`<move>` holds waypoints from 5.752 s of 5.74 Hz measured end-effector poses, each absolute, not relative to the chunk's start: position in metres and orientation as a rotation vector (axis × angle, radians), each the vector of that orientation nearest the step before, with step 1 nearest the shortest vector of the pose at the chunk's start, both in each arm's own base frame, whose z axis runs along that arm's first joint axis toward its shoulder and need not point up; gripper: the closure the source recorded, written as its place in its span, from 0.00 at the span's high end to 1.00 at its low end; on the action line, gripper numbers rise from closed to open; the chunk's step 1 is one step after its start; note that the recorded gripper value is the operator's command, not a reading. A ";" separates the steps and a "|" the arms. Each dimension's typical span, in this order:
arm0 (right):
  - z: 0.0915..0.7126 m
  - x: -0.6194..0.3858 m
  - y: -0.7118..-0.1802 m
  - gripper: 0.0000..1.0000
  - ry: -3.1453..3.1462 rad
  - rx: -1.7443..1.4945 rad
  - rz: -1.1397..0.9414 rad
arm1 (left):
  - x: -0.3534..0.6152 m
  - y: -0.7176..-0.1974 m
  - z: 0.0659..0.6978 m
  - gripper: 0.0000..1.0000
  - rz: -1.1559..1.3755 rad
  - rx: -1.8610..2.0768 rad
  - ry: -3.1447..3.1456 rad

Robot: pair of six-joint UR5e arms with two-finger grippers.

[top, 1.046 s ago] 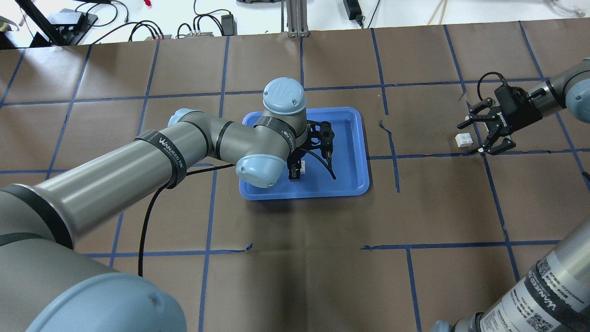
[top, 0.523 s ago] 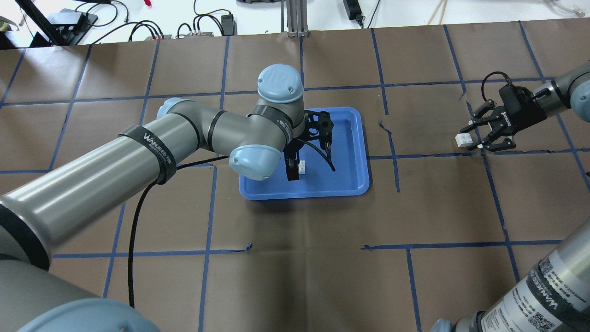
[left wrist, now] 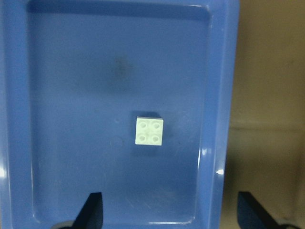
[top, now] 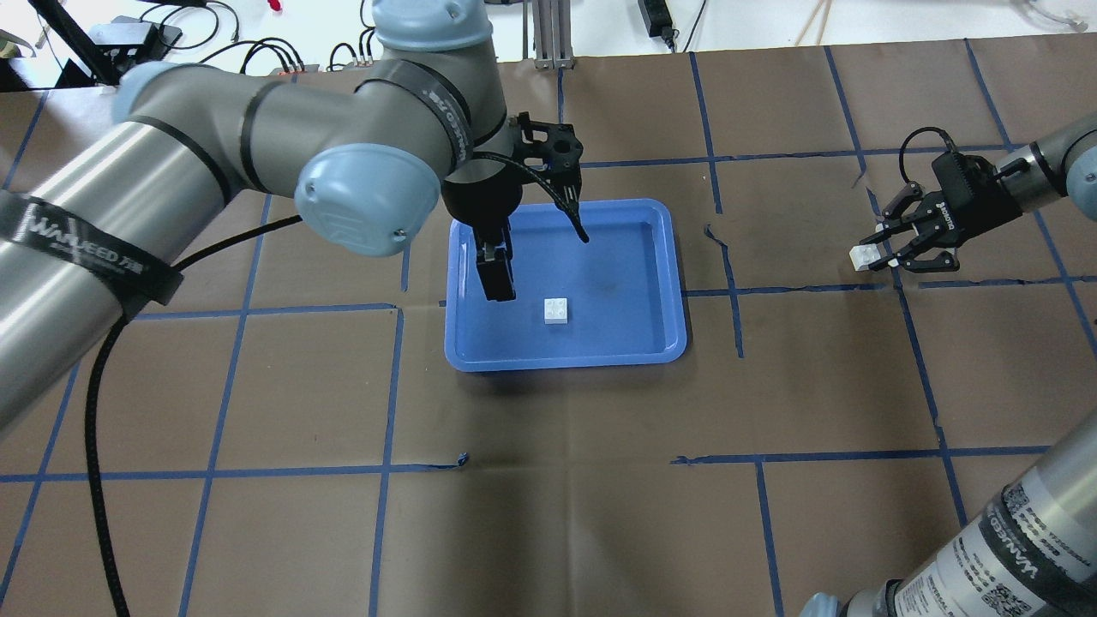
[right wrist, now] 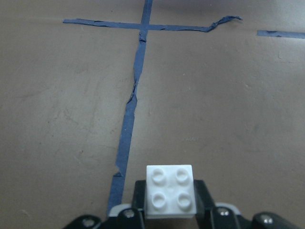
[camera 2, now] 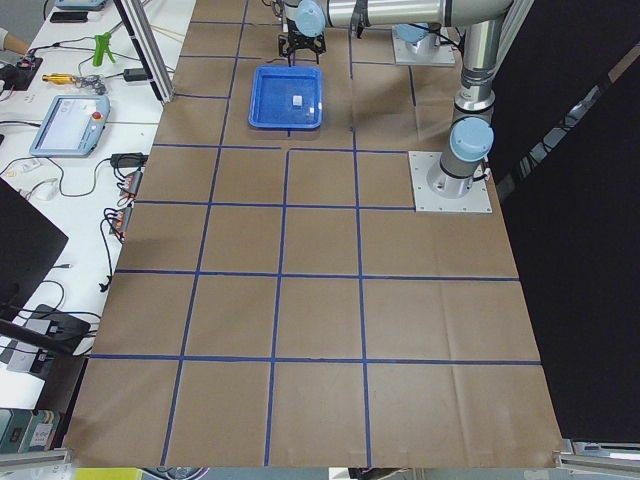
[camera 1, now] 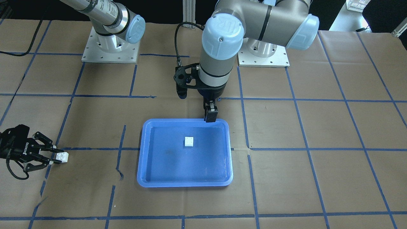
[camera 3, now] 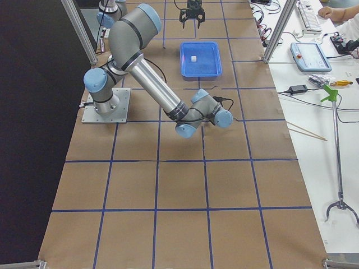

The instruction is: Assemble white blocks and place on blue tray

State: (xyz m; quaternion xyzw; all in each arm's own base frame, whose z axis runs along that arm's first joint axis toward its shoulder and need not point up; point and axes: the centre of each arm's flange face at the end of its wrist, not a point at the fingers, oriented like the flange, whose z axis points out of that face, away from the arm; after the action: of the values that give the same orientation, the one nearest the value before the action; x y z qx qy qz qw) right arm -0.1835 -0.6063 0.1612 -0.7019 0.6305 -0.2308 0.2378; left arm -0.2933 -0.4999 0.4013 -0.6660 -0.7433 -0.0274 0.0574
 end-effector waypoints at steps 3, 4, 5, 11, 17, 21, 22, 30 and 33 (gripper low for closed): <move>0.241 -0.152 -0.604 0.26 1.778 -1.976 -0.651 | -0.259 -0.458 0.468 0.99 -0.206 -1.881 -2.358; 0.256 -0.114 -0.606 0.26 1.750 -1.992 -0.656 | -0.252 -0.458 0.470 0.99 -0.232 -1.730 -2.530; 0.259 -0.070 -0.602 0.26 1.701 -1.971 -0.694 | -0.244 -0.466 0.475 0.99 -0.181 -1.439 -2.763; 0.217 0.136 -0.560 0.25 1.877 -1.794 -0.830 | -0.157 -0.484 0.516 0.99 0.142 -0.127 -3.131; 0.165 0.203 -0.503 0.22 1.889 -1.752 -0.846 | -0.156 -0.474 0.518 0.99 0.143 -0.104 -3.130; 0.155 0.210 -0.502 0.22 1.885 -1.744 -0.837 | -0.156 -0.474 0.518 0.99 0.144 -0.098 -3.129; 0.153 0.211 -0.504 0.22 1.886 -1.741 -0.833 | -0.156 -0.475 0.518 0.99 0.145 -0.097 -3.128; 0.146 0.232 -0.508 0.23 1.899 -1.748 -0.784 | -0.155 -0.476 0.519 0.99 0.154 -0.090 -3.128; 0.144 0.233 -0.507 0.24 1.901 -1.751 -0.776 | -0.155 -0.476 0.519 0.99 0.154 -0.090 -3.128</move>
State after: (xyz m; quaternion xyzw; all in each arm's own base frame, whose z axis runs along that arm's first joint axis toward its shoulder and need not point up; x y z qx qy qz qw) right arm 0.2327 -0.5073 0.1443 -0.6330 0.6873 -0.2804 0.2199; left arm -0.1545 -0.4757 0.5186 -0.0288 -0.9984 0.0493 0.0043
